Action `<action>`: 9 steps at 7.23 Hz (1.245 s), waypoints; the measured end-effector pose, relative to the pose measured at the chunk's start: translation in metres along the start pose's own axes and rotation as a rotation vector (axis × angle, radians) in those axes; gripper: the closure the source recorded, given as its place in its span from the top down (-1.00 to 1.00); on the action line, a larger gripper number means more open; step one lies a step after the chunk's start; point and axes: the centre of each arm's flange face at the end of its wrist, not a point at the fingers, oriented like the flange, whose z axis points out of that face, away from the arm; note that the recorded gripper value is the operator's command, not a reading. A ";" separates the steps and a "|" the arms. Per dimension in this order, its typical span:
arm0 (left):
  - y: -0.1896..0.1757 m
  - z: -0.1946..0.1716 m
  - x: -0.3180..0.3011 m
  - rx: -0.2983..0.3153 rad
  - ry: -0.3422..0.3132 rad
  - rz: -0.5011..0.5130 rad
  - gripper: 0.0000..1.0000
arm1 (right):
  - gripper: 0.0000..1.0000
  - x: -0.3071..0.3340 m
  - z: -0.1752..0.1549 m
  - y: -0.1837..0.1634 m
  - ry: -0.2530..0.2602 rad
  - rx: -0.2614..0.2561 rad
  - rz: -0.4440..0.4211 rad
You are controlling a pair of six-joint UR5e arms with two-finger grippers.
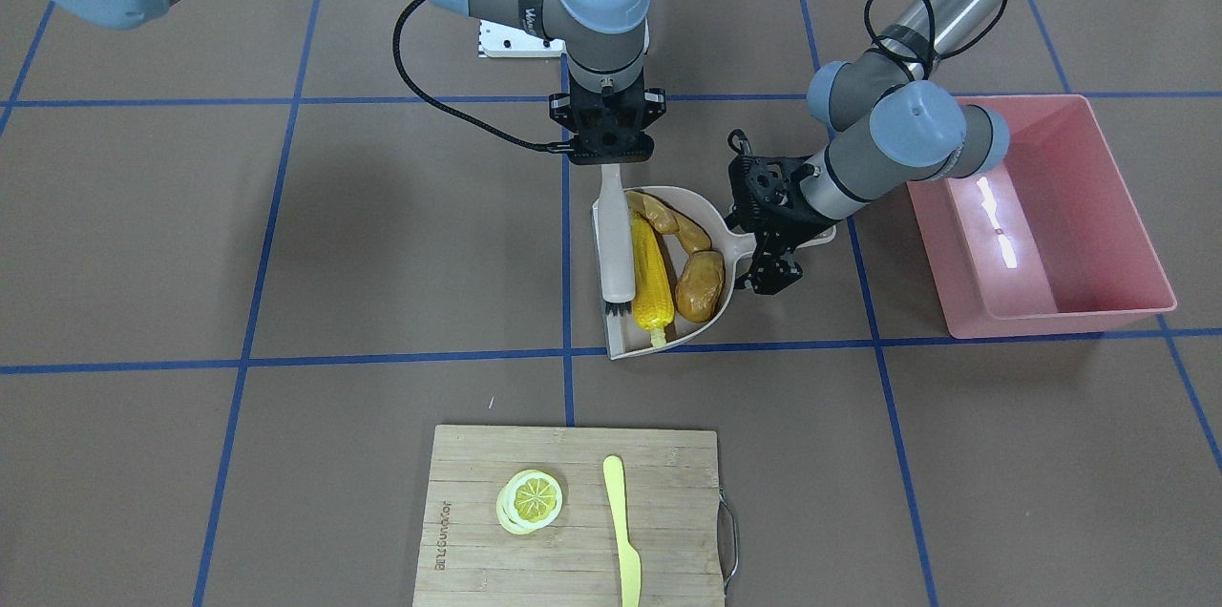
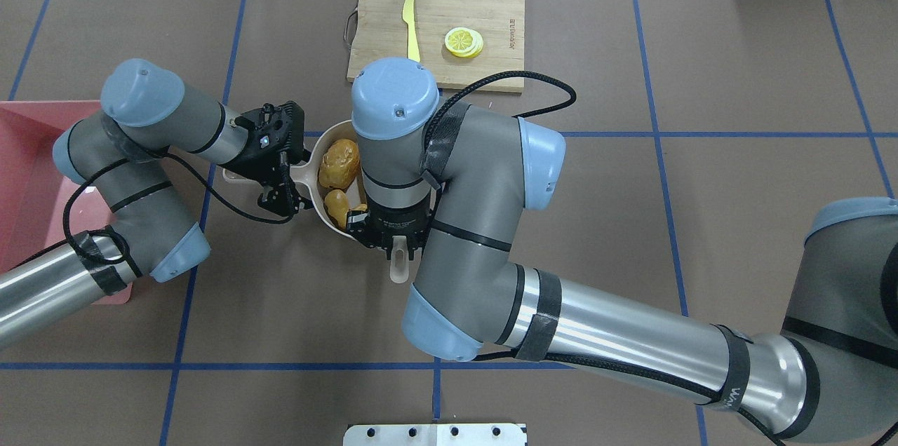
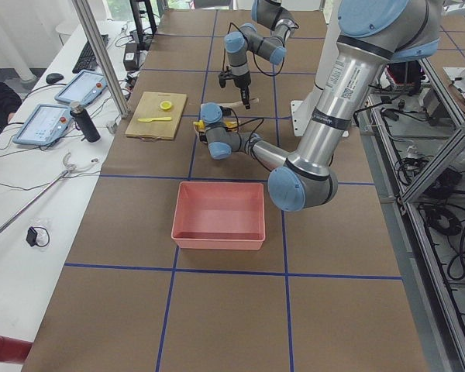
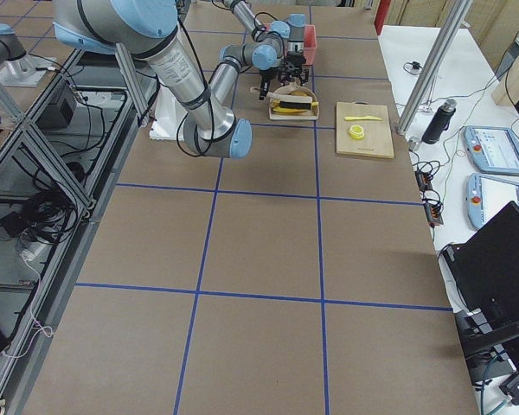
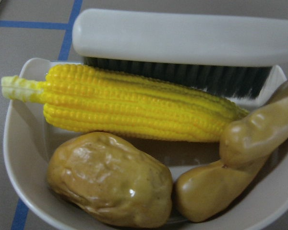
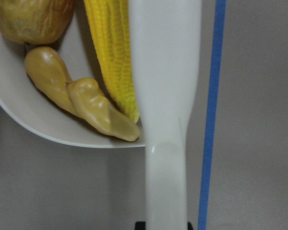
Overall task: Sweep and dump trash into bin
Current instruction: 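Sweep the potato, ginger and corn into the dustpan with the right brush, then lift the right gripper with the brush away to its rest spot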
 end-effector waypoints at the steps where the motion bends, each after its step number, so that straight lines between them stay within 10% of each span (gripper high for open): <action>1: 0.000 0.000 0.000 0.000 0.000 0.000 0.59 | -1.00 0.008 -0.006 -0.005 -0.001 0.004 -0.001; 4: -0.001 0.000 0.001 0.001 0.000 0.002 -0.20 | -1.00 0.065 -0.036 -0.019 0.036 0.019 -0.018; 9: -0.001 0.000 0.001 0.006 0.000 0.014 -0.97 | -1.00 0.366 -0.079 -0.043 0.153 0.044 -0.036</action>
